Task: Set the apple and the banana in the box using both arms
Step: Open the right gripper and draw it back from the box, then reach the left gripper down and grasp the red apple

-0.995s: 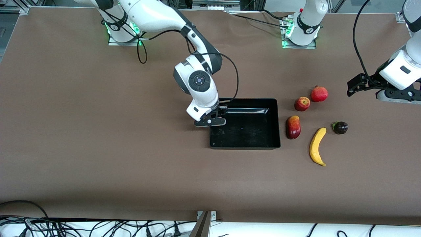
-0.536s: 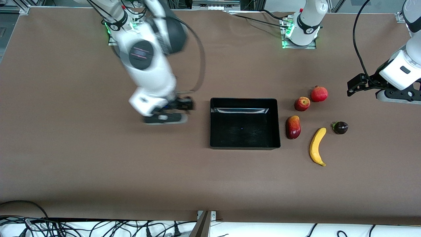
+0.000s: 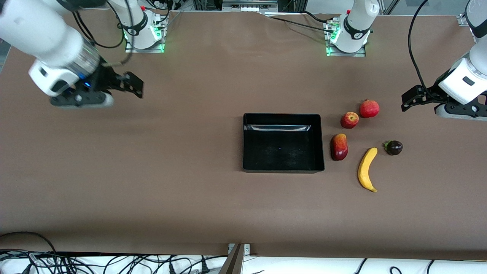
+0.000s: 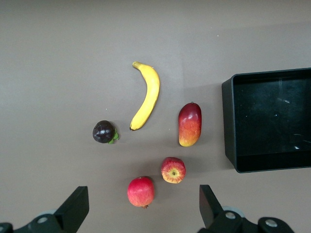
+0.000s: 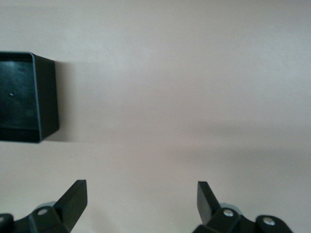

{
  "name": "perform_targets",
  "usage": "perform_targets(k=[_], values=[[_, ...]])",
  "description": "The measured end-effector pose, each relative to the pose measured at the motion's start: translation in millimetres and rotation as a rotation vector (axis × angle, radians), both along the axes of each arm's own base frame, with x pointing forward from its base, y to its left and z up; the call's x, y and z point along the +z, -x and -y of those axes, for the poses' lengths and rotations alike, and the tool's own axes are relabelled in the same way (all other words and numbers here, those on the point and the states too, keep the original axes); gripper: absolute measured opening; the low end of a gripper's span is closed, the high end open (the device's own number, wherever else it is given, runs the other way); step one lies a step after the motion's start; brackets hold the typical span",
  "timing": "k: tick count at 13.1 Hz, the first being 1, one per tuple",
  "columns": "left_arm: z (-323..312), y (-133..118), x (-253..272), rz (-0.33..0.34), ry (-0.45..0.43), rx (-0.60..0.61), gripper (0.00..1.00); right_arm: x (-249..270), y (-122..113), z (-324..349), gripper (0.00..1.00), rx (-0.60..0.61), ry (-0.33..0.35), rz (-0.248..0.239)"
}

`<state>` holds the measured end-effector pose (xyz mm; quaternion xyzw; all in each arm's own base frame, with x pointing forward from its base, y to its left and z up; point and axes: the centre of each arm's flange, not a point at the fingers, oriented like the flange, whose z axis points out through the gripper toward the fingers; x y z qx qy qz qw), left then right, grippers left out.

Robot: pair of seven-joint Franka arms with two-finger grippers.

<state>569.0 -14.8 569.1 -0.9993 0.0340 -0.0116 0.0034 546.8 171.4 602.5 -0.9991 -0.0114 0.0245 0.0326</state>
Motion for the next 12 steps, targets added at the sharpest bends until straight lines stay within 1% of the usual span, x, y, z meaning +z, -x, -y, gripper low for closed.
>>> perform_targets(k=[2, 3, 6, 9, 10, 11, 12], values=[[0.0, 0.0, 0.0, 0.0, 0.0, 0.0, 1.0, 4.0, 15.3, 24.8, 1.0, -0.001, 0.015, 0.0], [0.0, 0.0, 0.0, 0.0, 0.0, 0.0, 1.0, 6.0, 18.6, 38.5, 1.0, 0.004, 0.013, 0.001], [0.0, 0.0, -0.1, 0.0, 0.0, 0.0, 1.0, 13.8, 19.5, 82.2, 1.0, 0.022, 0.01, 0.017], [-0.1, 0.8, -0.8, -0.008, 0.0, 0.0, 1.0, 14.4, 19.6, 102.5, 1.0, 0.037, 0.018, 0.016], [0.3, 2.9, -2.9, -0.029, -0.001, 0.0, 1.0, 13.8, 19.6, 103.0, 1.0, 0.037, 0.02, 0.015], [3.0, 5.4, -8.6, -0.067, -0.002, -0.005, 1.0, 13.5, 19.8, 102.1, 1.0, 0.039, 0.021, 0.014], [10.7, 6.6, -20.6, -0.12, -0.005, -0.019, 1.0, 13.3, 20.0, 100.8, 1.0, 0.042, 0.024, 0.014]])
